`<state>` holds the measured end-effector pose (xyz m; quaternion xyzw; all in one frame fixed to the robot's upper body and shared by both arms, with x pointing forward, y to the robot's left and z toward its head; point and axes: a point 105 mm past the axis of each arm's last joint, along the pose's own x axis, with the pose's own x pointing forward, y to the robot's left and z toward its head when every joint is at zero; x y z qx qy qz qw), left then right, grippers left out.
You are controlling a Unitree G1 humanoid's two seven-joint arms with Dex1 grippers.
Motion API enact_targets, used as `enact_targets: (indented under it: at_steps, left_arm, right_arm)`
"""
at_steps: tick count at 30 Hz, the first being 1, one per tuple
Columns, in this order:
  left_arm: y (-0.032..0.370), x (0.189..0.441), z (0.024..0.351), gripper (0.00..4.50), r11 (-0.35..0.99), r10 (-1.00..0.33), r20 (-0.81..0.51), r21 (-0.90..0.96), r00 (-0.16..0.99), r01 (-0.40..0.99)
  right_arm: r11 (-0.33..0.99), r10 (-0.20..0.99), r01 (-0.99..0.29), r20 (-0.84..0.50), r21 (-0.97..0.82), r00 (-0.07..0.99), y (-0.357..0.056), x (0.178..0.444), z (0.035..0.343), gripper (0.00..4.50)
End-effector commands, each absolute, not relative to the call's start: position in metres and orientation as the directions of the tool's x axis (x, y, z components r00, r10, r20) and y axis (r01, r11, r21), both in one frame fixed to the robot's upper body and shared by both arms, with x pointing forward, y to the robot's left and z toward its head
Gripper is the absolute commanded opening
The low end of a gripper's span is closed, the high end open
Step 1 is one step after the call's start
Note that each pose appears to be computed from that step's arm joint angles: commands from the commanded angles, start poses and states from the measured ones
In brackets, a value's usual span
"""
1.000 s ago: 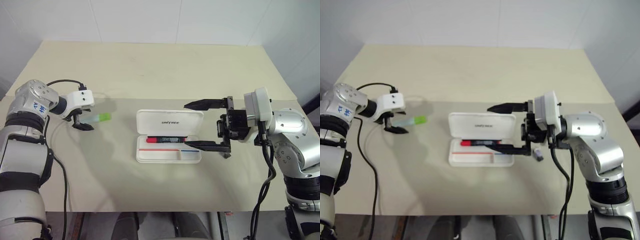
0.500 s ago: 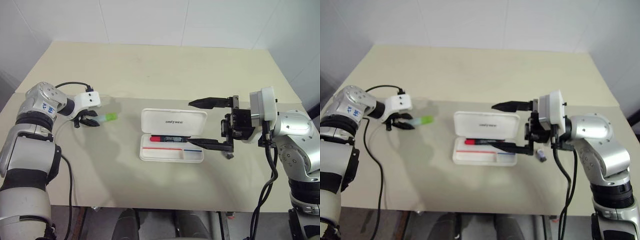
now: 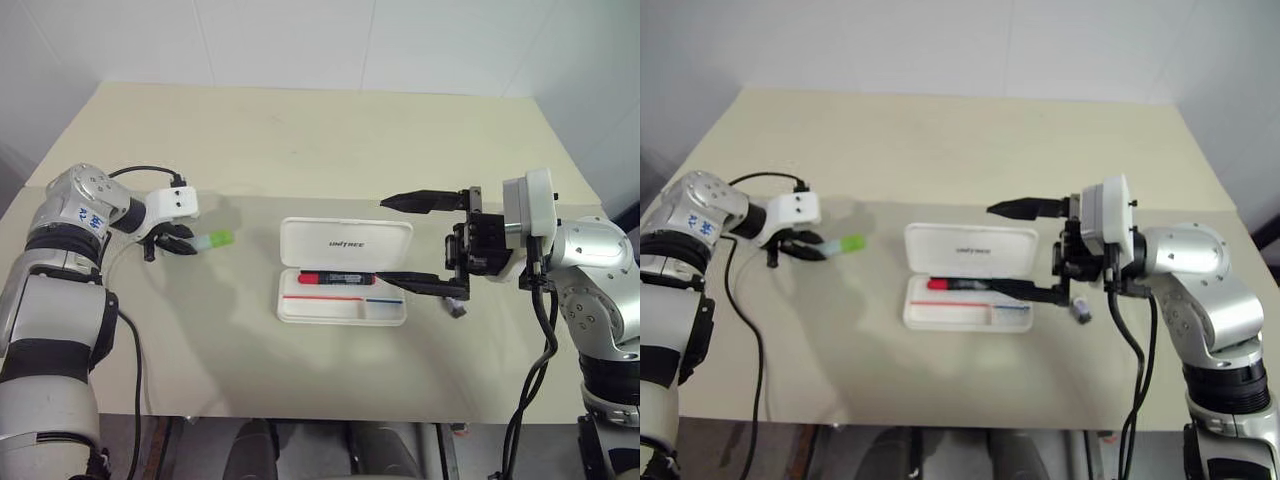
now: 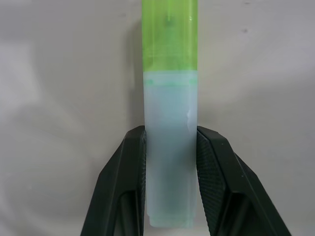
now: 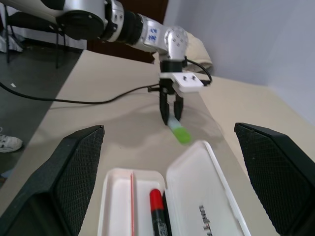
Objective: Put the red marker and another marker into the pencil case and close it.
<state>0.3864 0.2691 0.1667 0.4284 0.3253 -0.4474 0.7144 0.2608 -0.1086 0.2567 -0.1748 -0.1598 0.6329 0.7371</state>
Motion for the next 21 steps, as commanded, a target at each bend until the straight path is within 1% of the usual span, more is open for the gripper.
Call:
enact_targets:
  at_steps: [1, 6, 11, 16, 21]
  left_arm:
    - [0.267, 0.376, 0.187, 1.04, 0.148, -0.424, -0.836, 0.315, 0.348, 0.937]
    - [0.263, 0.360, 0.205, 1.04, 0.059, -0.495, -0.820, 0.297, 0.287, 0.953]
    - [0.256, 0.339, 0.212, 1.04, 0.025, -0.505, -0.824, 0.284, 0.258, 0.958]
    - [0.216, 0.309, 0.213, 1.04, -0.043, -0.590, -0.788, 0.247, 0.175, 0.968]
    - [0.179, 0.294, 0.209, 1.04, -0.070, -0.648, -0.749, 0.240, 0.139, 0.968]
  right_arm:
    - [0.137, 0.989, -0.862, 0.023, -0.488, 0.144, -0.112, 0.262, 0.262, 4.50]
    - [0.158, 0.985, -0.866, 0.019, -0.475, 0.170, -0.117, 0.267, 0.257, 4.50]
    - [0.192, 0.977, -0.866, 0.009, -0.462, 0.212, -0.126, 0.271, 0.252, 4.50]
    - [0.244, 0.963, -0.858, 0.009, -0.452, 0.269, -0.138, 0.271, 0.248, 4.50]
    - [0.271, 0.950, -0.854, -0.019, -0.444, 0.311, -0.147, 0.266, 0.241, 4.50]
